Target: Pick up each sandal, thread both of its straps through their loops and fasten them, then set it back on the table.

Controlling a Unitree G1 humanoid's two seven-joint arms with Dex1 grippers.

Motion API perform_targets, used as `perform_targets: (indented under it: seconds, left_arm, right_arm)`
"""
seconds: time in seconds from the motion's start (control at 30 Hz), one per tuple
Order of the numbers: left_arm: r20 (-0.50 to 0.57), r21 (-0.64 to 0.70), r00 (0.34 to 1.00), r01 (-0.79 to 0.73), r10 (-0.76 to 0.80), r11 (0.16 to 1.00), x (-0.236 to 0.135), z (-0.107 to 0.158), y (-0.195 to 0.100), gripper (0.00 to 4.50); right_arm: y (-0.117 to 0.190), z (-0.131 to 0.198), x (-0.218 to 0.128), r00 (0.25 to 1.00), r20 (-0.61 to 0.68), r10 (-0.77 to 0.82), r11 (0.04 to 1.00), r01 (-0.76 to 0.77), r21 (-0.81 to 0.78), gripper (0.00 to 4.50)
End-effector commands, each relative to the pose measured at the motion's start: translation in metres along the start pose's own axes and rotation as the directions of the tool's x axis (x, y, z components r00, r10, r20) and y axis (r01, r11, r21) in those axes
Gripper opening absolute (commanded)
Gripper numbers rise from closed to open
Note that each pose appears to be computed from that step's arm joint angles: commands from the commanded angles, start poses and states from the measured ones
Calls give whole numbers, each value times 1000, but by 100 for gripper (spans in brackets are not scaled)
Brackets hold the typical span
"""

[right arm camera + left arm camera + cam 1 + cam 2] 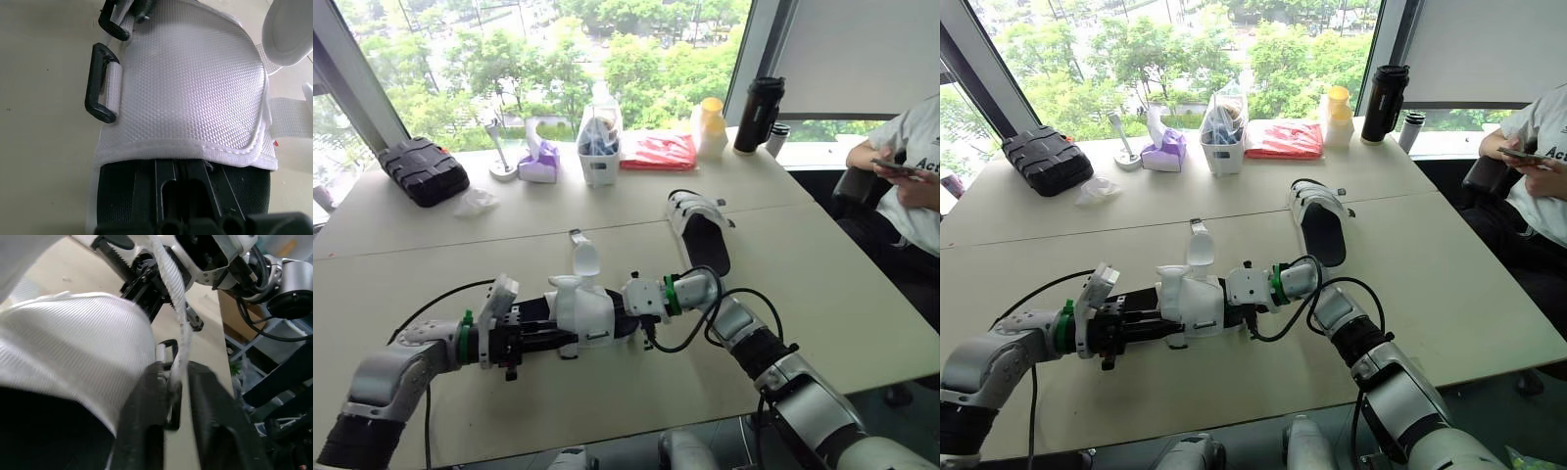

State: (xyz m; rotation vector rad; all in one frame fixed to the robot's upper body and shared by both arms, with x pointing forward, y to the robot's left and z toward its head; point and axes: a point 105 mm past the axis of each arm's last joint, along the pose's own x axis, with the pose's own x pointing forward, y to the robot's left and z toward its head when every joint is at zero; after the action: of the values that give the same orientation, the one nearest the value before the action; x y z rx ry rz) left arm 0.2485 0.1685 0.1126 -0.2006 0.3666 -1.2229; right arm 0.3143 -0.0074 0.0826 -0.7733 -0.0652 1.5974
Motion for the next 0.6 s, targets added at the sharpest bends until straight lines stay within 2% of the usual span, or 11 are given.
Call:
perform_targets:
  seconds: [0.03, 0.13, 0.17, 0.3, 0.4, 0.6]
  left_arm:
    - [69, 50, 998, -17, 13, 999, -5, 19, -6, 279]
    - [85, 49, 996, -27, 23, 998, -13, 24, -13, 435]
    - [86, 46, 996, -27, 23, 999, -16, 25, -15, 446]
    - [61, 15, 998, -15, 15, 1000, -26, 16, -29, 446]
    - [-37, -8, 999, -6, 6, 1000, -32, -12, -42, 446]
    - [-59, 2, 998, -27, 27, 1000, -28, -37, -38, 446]
  right_arm:
    - [16, -23, 3, 995, -86, 59, 997, -54, 58, 0]
    - [16, -23, 3, 995, -86, 59, 997, -54, 56, 0]
    - [16, -23, 3, 995, -86, 59, 997, -55, 56, 0]
    - [16, -24, 2, 994, -87, 58, 997, -53, 56, 0]
    - [16, -24, 1, 994, -89, 56, 997, -51, 57, 0]
    - [16, -25, -1, 994, -93, 54, 997, -49, 55, 0]
